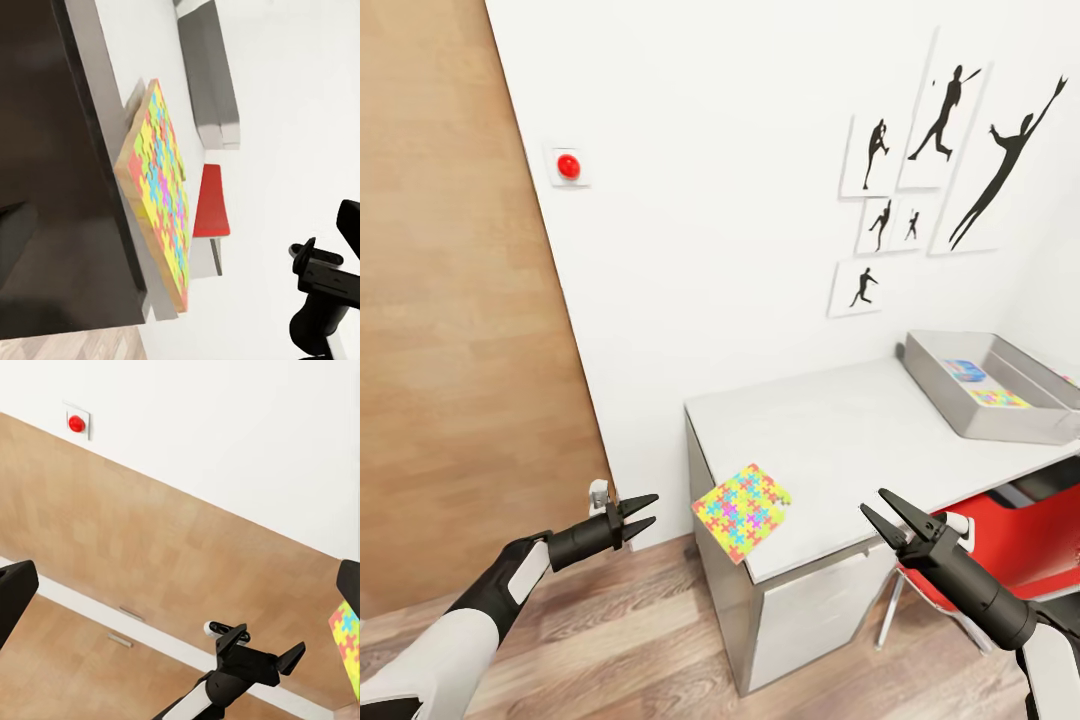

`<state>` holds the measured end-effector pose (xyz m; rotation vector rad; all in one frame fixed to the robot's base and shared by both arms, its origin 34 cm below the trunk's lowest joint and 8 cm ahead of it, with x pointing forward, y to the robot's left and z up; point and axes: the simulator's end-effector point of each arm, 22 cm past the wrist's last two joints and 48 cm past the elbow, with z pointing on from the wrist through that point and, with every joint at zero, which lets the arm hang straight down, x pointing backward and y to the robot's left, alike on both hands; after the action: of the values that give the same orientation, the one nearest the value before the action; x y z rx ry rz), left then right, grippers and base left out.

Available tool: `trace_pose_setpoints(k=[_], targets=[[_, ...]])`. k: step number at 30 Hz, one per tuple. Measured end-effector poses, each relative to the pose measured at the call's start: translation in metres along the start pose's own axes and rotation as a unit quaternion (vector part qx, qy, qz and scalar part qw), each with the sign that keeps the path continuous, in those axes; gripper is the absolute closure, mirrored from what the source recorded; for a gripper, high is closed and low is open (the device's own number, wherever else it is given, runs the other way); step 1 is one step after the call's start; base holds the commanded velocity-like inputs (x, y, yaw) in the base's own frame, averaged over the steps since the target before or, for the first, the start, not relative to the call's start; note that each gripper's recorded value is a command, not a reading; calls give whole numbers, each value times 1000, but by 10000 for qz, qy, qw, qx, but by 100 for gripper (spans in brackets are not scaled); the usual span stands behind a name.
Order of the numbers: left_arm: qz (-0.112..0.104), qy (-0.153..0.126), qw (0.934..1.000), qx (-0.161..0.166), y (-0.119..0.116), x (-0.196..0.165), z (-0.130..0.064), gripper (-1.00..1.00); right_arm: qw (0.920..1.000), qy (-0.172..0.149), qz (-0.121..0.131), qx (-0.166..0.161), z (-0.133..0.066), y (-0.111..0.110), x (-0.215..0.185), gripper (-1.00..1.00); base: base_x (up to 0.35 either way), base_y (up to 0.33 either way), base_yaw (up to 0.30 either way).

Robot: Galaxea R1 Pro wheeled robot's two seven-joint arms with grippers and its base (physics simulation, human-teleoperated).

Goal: Put all the toys in the child's room - the three board games (two on the bed and one on the table), the two jigsaw puzzles on the table, and the tennis ball on the table - inside the toy box on the table in the child's room.

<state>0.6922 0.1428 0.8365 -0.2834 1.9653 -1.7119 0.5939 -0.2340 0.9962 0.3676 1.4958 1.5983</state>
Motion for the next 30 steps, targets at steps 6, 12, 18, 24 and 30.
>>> trace_pose_setpoints(k=[6,12,18,24,30], targets=[[8,3,10000,-1,0,0,0,-100,10000,0,4,0,0,0,0,-100,17,-49,0],[8,2,10000,-3,0,0,0,-100,10000,-1,2,-3,0,0,0,-100,3,-9,0],[7,2,10000,2,0,0,0,-100,10000,-3,3,-6,0,0,0,-100,0,-1,0],[6,0,10000,4,0,0,0,-100,10000,-2,4,-3,0,0,0,-100,0,0,0],[-1,2,10000,7,0,0,-1,-100,10000,-1,3,-3,0,0,0,-100,0,0,0]])
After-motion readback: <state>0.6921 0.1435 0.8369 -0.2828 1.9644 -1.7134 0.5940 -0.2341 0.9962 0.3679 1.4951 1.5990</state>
